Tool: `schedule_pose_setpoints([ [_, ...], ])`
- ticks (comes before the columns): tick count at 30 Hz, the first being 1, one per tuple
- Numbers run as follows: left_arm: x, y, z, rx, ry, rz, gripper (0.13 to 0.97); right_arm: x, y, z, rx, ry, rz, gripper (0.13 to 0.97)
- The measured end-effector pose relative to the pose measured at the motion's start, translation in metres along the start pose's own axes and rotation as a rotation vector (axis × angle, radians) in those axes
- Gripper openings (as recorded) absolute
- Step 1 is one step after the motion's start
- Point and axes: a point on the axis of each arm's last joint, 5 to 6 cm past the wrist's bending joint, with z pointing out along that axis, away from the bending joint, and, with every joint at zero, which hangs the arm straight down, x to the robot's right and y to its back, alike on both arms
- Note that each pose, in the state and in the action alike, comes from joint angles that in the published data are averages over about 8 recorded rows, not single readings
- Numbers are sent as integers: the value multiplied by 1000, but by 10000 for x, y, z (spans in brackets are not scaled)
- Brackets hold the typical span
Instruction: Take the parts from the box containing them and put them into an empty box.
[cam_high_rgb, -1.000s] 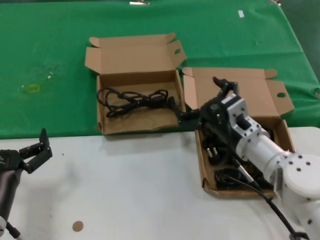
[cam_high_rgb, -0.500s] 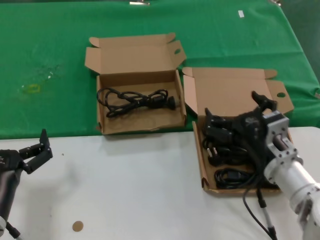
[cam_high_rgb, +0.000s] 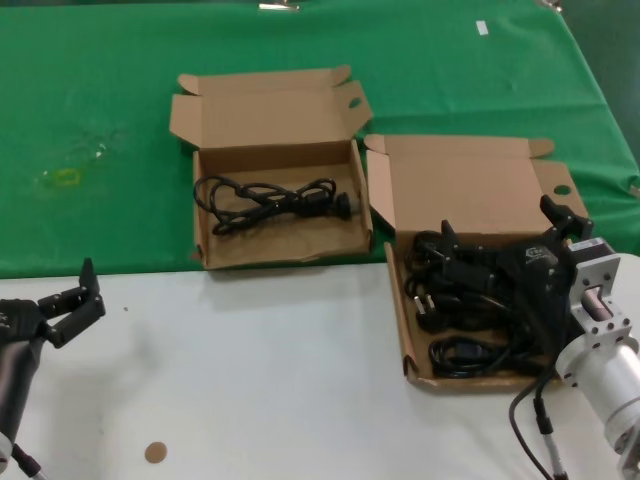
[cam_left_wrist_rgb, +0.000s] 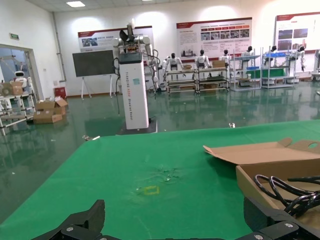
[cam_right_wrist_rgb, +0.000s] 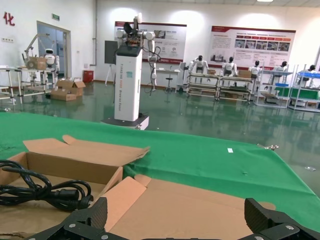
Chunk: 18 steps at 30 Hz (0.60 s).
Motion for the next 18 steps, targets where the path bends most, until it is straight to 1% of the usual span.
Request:
schedule_pose_setpoints([
  [18,0,0,0,0,0,0,966,0,0,-1,0,0,0,966],
])
